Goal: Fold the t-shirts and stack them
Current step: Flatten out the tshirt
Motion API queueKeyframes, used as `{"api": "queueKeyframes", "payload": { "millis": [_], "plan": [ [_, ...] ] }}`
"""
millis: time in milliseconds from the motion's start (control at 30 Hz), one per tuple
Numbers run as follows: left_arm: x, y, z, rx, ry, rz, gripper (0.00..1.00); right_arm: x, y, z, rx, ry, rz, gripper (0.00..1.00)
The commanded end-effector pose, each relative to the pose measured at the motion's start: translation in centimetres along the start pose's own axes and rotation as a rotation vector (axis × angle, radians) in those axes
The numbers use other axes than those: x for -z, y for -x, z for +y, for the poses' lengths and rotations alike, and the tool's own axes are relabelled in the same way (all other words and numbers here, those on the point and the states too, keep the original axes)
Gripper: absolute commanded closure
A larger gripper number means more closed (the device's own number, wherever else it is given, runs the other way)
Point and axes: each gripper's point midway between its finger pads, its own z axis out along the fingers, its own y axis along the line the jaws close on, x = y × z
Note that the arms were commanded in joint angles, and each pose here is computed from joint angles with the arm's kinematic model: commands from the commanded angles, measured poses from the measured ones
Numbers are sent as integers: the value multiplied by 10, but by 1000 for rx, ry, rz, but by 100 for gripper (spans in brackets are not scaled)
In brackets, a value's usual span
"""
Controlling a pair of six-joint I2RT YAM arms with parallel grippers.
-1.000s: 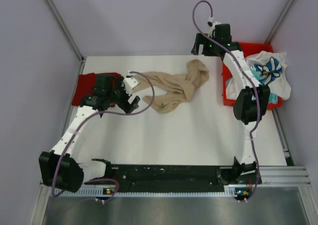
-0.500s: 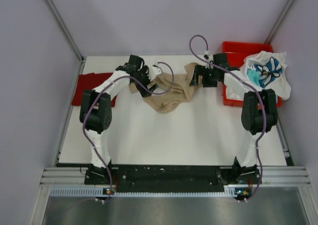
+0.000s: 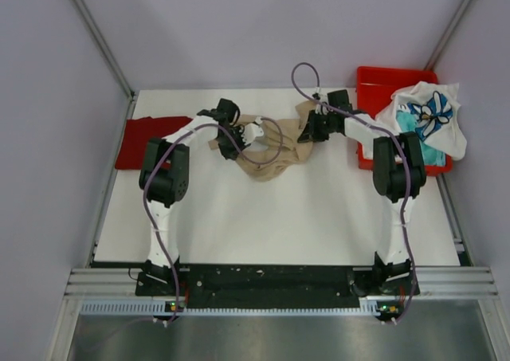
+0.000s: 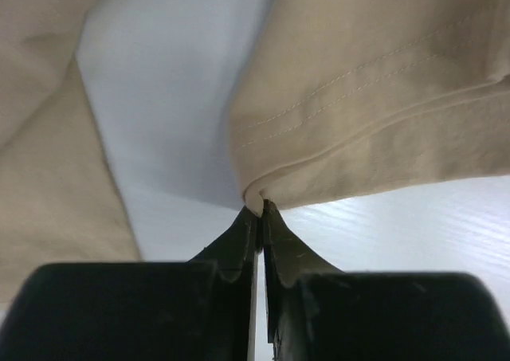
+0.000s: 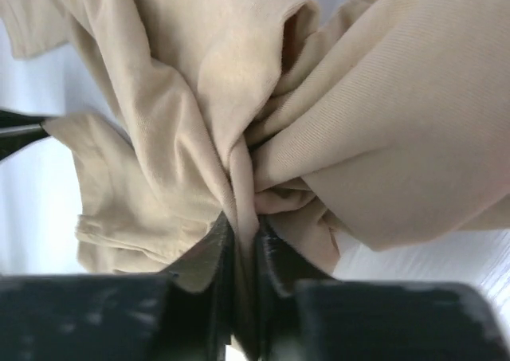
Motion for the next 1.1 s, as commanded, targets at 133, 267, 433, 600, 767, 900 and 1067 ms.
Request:
{"api": "queueKeyframes", "payload": {
  "millis": [133, 267, 433, 600, 767, 900, 1067],
  "plan": [
    [54, 37, -47, 109, -124, -91, 100, 118, 72, 72, 181, -9, -287, 100],
    [142, 70, -80, 156, -121, -248, 100, 207, 78, 115, 296, -26, -417, 100],
    [233, 93, -127, 72, -78, -500, 100, 308, 83, 174, 444, 16, -641, 100],
    [306, 103, -169, 10, -45, -681, 100, 356, 74, 221, 526, 146, -704, 100],
    [311, 92, -194, 28, -99, -697, 100, 312, 90, 208, 430, 163, -604, 100],
    [282, 83, -195, 114, -153, -667, 100, 237, 100, 179, 354, 126, -430, 86],
    [240, 75, -187, 208, -216, -601, 100, 147, 92, 105, 255, -105, -145, 39]
  ]
}}
